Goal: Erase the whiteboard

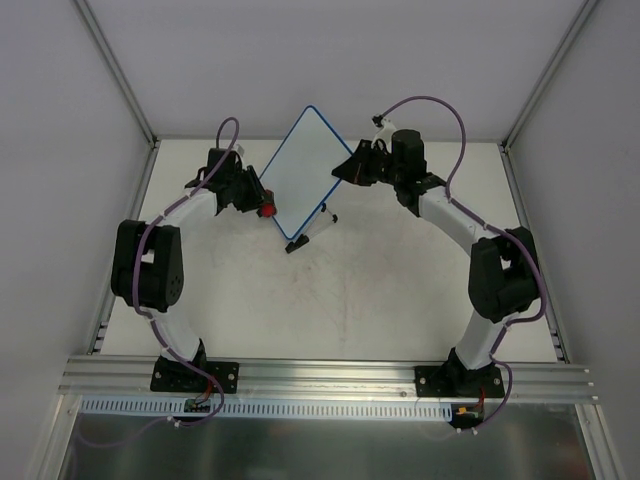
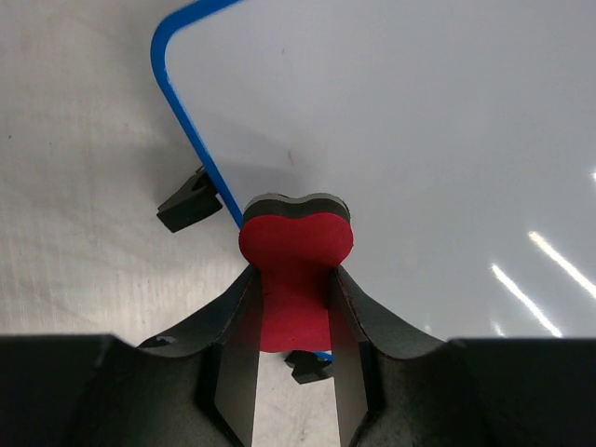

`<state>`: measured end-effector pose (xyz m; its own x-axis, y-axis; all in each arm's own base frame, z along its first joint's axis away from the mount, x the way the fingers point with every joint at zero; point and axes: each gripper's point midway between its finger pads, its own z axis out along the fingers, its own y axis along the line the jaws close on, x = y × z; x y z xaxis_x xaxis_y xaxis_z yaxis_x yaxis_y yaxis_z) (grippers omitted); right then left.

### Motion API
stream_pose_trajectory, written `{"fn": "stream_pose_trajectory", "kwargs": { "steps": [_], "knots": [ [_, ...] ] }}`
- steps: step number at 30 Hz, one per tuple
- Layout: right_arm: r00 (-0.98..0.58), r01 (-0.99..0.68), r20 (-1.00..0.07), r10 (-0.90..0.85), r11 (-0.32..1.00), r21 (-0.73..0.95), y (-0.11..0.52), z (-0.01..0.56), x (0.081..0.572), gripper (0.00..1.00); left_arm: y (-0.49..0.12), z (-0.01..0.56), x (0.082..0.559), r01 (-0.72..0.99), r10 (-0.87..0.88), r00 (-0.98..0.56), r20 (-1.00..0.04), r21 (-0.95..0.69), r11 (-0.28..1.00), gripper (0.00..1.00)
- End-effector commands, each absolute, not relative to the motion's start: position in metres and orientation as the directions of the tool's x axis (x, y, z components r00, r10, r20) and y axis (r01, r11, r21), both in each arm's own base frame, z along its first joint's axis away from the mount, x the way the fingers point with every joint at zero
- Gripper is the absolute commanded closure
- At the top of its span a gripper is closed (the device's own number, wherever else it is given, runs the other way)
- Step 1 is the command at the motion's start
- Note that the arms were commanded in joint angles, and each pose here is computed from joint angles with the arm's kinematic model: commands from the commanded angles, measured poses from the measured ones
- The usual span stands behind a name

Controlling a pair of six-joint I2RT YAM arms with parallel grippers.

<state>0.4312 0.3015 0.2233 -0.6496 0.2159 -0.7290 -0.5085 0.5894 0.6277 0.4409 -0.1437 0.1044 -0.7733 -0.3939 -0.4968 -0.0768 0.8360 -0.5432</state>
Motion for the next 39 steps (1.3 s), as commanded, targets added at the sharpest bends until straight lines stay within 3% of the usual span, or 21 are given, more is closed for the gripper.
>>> {"fn": "stream_pose_trajectory", "kwargs": {
  "steps": [1, 8, 15, 20, 29, 39],
  "knots": [
    [-0.536, -0.643, -0.806, 0.250, 0.498, 0.582, 0.311, 0.292, 0.438, 1.00, -0.146, 0.129, 0.437, -0.039, -0.403, -0.734, -0.546, -0.559, 0.828, 1.00],
    [-0.532, -0.665, -0.816, 0.224, 0.487, 0.567, 0.305, 0.299, 0.441, 1.00, -0.148, 0.127, 0.421, -0.028, -0.408, -0.737, -0.539, -0.579, 0.815, 1.00],
    [-0.540, -0.673, -0.817, 0.201, 0.479, 0.563, 0.299, 0.303, 0.445, 1.00, -0.142, 0.162, 0.400, 0.003, -0.452, -0.673, -0.585, -0.613, 0.790, 1.00],
    [-0.546, -0.675, -0.820, 0.172, 0.490, 0.552, 0.297, 0.303, 0.439, 1.00, -0.116, 0.156, 0.387, -0.141, -0.596, -0.656, -0.463, -0.701, 0.699, 1.00],
    [-0.554, -0.683, -0.821, 0.141, 0.486, 0.545, 0.296, 0.298, 0.432, 1.00, -0.066, 0.118, 0.368, -0.358, -0.745, -0.580, -0.330, -0.718, 0.597, 1.00],
    [-0.561, -0.680, -0.818, 0.125, 0.495, 0.541, 0.294, 0.283, 0.429, 1.00, -0.048, 0.114, 0.359, -0.386, -0.762, -0.539, -0.358, -0.700, 0.601, 1.00]
  ]
}}
